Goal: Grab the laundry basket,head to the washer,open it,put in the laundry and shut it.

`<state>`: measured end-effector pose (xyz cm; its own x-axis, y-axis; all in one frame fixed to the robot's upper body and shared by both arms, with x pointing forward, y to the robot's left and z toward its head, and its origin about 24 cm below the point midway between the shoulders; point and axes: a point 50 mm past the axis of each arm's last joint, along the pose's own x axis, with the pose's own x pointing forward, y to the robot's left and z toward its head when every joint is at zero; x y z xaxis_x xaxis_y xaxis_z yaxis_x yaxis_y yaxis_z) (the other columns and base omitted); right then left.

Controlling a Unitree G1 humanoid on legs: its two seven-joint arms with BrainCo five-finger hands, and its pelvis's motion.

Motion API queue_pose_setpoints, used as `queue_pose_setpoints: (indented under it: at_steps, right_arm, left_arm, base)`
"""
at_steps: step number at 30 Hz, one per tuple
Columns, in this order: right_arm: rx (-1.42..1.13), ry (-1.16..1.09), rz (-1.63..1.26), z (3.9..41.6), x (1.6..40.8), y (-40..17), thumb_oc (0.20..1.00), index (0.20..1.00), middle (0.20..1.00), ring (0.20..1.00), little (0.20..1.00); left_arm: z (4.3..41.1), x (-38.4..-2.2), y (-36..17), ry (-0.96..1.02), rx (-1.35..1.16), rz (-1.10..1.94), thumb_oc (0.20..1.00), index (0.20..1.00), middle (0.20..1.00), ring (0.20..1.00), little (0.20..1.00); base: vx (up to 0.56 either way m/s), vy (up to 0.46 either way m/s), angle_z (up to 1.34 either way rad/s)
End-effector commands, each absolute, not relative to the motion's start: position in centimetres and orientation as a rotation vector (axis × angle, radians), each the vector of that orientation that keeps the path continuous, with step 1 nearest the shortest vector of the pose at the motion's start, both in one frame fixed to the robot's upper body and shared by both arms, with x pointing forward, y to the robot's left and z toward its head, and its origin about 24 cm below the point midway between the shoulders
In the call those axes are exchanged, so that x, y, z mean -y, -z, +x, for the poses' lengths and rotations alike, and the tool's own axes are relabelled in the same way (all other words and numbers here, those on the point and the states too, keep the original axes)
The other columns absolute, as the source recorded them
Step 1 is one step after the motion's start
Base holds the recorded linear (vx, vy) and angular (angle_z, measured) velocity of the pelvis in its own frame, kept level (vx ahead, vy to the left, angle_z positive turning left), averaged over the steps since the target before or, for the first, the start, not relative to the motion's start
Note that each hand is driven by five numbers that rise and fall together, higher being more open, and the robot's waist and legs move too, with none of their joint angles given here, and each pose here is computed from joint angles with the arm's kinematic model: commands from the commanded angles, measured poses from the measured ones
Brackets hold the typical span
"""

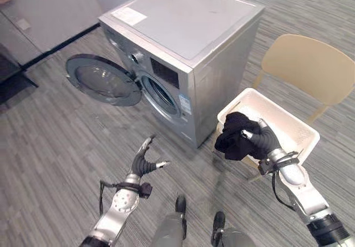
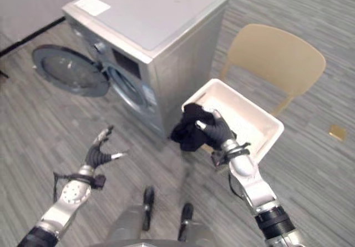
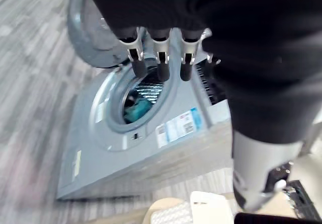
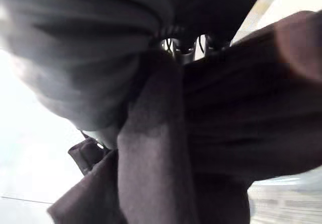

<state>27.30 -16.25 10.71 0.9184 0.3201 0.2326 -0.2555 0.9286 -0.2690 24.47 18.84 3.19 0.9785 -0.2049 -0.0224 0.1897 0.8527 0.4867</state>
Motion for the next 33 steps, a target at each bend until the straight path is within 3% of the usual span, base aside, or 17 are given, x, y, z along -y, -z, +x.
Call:
queue_pose_setpoints:
  at_steps: [1, 9, 16, 17, 18, 24, 25, 26, 33]
  right_arm:
    - [0.458, -0.425, -0.128, 27.7, 13.6, -14.5, 0.200, 0.200, 0.200, 0.200, 0.200]
    - [0.511, -0.671, 0.007, 28.2, 7.6, -17.1, 0.200, 0.200, 0.200, 0.200, 0.200]
    - [0.609, -0.812, 0.123, 27.4, 3.2, -20.4, 0.200, 0.200, 0.200, 0.200, 0.200]
    - [0.612, -0.833, 0.137, 27.2, 2.6, -20.5, 0.200, 0.200, 0.200, 0.200, 0.200]
    - [0.616, -0.846, 0.148, 27.1, 2.1, -20.7, 0.200, 0.200, 0.200, 0.200, 0.200]
    - [0.558, -0.851, 0.176, 26.8, 2.0, -19.3, 0.200, 0.200, 0.200, 0.200, 0.200]
    - [0.539, -0.848, 0.176, 26.8, 2.1, -18.9, 0.730, 0.730, 0.730, 0.730, 0.730]
    - [0.514, -0.829, 0.172, 26.9, 2.5, -18.2, 1.000, 1.000, 1.000, 1.000, 1.000]
    - [0.450, -0.722, 0.151, 27.1, 4.7, -15.9, 1.000, 1.000, 1.000, 1.000, 1.000]
  left_arm:
    - [25.9, -16.1, -6.7, 0.328, 0.268, 0.637, 1.000, 1.000, 1.000, 1.000, 1.000]
    - [29.1, -10.1, -11.1, 0.459, 0.545, 0.813, 1.000, 1.000, 1.000, 1.000, 1.000]
    - [30.2, -5.9, -10.5, 0.534, 0.563, 0.837, 1.000, 1.000, 1.000, 1.000, 1.000]
    - [30.4, -5.6, -10.5, 0.531, 0.565, 0.844, 0.514, 0.514, 0.514, 0.514, 0.514]
    - [30.5, -5.3, -10.5, 0.524, 0.567, 0.839, 0.200, 0.200, 0.200, 0.200, 0.200]
    - [30.5, -6.7, -10.3, 0.433, 0.538, 0.792, 0.200, 0.200, 0.200, 0.200, 0.200]
    - [30.4, -7.1, -10.2, 0.423, 0.533, 0.780, 0.200, 0.200, 0.200, 0.200, 0.200]
    - [30.2, -8.1, -10.1, 0.376, 0.516, 0.749, 0.200, 0.200, 0.200, 0.200, 0.200]
    - [29.0, -11.3, -8.8, 0.227, 0.416, 0.612, 0.200, 0.200, 0.200, 0.200, 0.200]
  base:
    - [0.05, 0.102, 0.57]
    - [0.04, 0.086, 0.01]
    - [0.00, 0.054, -0.07]
    - [-0.01, 0.019, -0.21]
    - [-0.01, 0.019, -0.15]
    - [0.00, 0.006, -0.13]
    - [0.00, -0.015, -0.15]
    - [0.00, -0.017, -0.05]
    - [0.00, -0.003, -0.01]
